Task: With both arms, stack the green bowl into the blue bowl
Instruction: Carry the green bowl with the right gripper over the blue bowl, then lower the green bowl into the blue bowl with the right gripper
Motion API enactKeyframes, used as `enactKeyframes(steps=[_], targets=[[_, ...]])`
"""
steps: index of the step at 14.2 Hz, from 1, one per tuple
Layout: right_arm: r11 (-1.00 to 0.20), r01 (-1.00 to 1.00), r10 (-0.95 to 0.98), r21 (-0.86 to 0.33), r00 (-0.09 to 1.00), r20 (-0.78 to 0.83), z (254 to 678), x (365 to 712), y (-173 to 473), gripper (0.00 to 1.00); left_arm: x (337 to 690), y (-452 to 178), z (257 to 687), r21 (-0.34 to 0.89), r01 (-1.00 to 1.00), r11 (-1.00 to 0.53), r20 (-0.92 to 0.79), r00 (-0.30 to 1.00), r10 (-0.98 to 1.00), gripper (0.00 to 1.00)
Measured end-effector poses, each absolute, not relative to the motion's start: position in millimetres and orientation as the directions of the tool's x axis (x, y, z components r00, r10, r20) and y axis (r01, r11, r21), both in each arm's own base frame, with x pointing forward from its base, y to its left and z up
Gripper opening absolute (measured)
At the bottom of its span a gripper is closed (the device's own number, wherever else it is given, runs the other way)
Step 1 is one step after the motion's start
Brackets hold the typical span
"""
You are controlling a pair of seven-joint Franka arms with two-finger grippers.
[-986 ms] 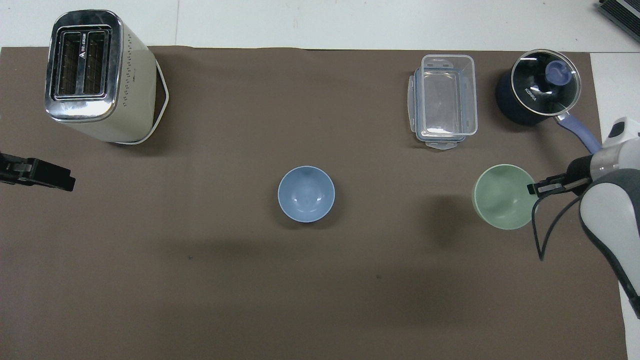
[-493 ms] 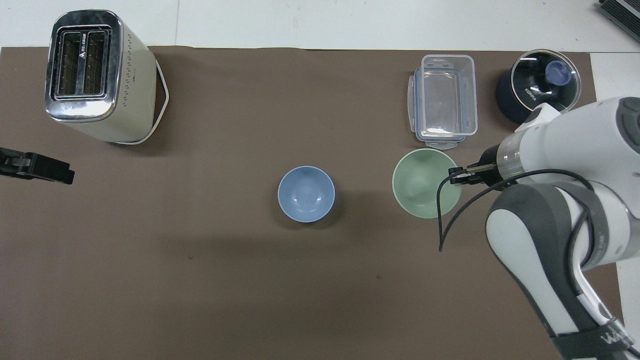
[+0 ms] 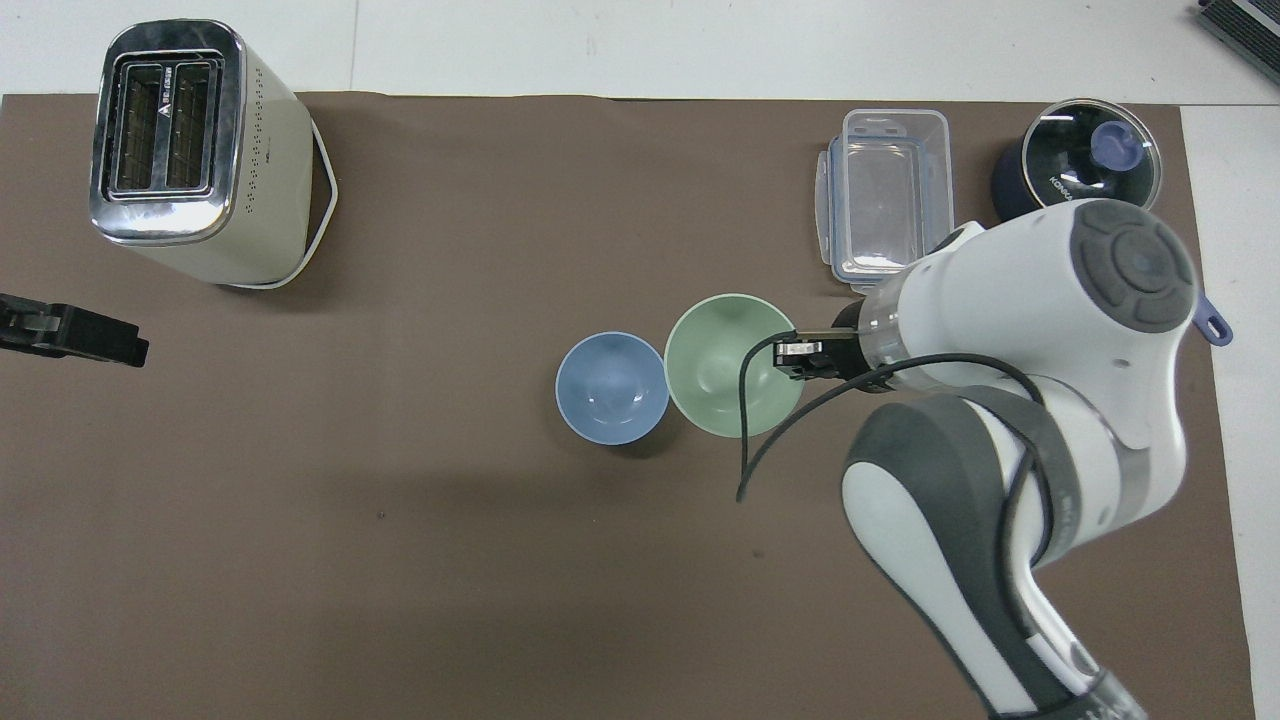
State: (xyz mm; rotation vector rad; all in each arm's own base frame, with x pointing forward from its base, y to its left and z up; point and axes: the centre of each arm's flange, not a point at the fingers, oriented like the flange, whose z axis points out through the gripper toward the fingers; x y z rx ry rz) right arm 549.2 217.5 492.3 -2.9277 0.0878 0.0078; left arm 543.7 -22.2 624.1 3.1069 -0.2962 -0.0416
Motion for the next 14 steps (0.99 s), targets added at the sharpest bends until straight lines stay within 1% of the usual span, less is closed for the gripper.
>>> enactKeyframes(steps=[2, 5, 9, 14], targets=[[-0.974, -0.064, -0.067, -0.218, 0.998, 0.008, 481.4, 551.7, 245.5, 0.04, 543.7, -22.4, 624.1, 0.023, -0.189, -0.982, -0.025, 0.982, -0.190, 1.00], [-0.973, -0.084, -0.086, -0.215, 0.996, -0.003, 464.9, 554.3, 262.6, 0.04, 543.7, -22.5, 624.1, 0.023, -0.189, -0.982, -0.025, 0.982, -0.190, 1.00], [-0.972, -0.083, -0.088, -0.222, 0.996, 0.014, 445.6, 554.7, 313.6, 0.04, 543.8, -19.9, 624.1, 0.023, -0.185, -0.983, -0.025, 0.982, -0.185, 1.00], [-0.977, -0.071, -0.078, -0.200, 0.997, 0.024, 421.4, 563.0, 323.9, 0.04, 543.9, -16.6, 624.1, 0.023, -0.179, -0.984, -0.025, 0.983, -0.179, 1.00]])
